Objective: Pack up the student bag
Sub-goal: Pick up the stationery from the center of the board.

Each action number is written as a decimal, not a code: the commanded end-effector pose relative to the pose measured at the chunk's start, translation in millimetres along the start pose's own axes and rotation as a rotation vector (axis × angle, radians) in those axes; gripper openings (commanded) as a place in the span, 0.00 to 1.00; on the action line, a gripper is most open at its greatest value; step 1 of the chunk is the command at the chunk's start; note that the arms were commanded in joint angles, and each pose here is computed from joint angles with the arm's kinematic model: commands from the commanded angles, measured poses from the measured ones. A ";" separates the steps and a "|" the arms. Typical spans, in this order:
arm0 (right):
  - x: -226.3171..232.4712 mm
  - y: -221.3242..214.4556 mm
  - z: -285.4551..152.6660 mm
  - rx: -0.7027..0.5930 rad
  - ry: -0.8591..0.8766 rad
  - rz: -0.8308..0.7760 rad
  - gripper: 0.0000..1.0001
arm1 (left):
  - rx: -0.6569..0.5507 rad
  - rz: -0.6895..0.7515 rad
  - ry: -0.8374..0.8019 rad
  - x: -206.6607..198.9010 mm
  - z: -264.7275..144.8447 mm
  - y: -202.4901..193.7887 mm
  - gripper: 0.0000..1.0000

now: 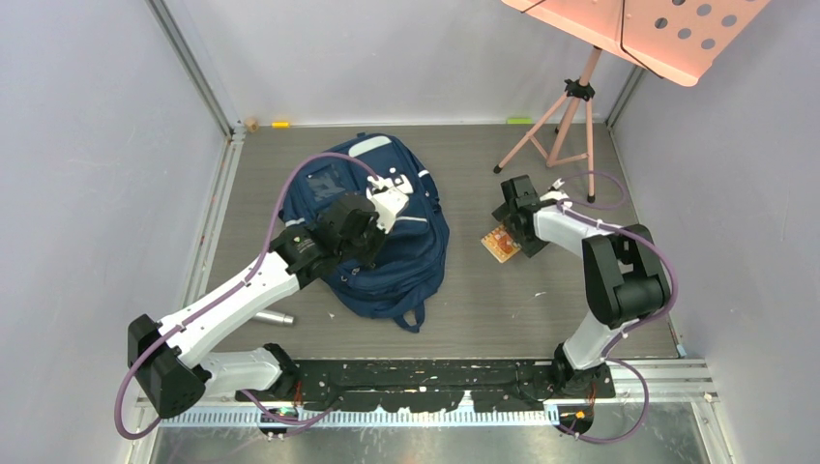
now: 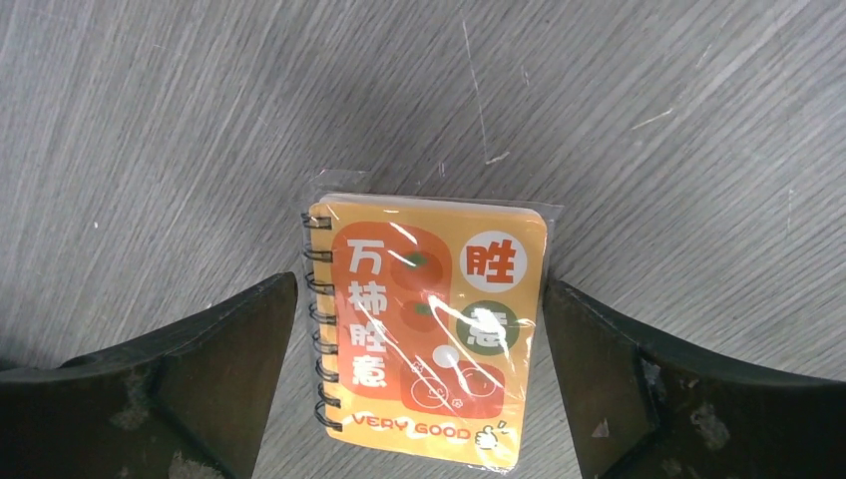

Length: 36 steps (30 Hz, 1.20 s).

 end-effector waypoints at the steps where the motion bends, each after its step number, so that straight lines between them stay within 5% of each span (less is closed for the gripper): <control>1: -2.7 -2.9 9.6 -0.018 -0.095 -0.104 1.00 | -0.180 -0.055 -0.062 -4.2 -13.0 30.0 0.00; 22: -1.5 -38.2 36.1 0.156 -0.163 -0.376 0.98 | -0.184 -0.056 -0.067 -4.6 -13.8 30.0 0.00; 28: -2.7 -40.9 28.0 0.195 -0.096 -0.411 0.70 | -0.187 -0.052 -0.072 -4.9 -13.5 29.7 0.00; 36: 3.6 -38.9 -16.8 0.155 0.024 -0.505 0.61 | -0.190 -0.053 -0.085 -6.0 -13.4 29.8 0.00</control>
Point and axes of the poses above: each gripper's point midway between its finger pads, its own z axis out along the fingers, its own x axis along the line the jaws close on, y = z × x, the point moved 10 cm from there along -z, back along the fingers, and after that the axes turned 5 degrees about z, right-handed, at the moved point
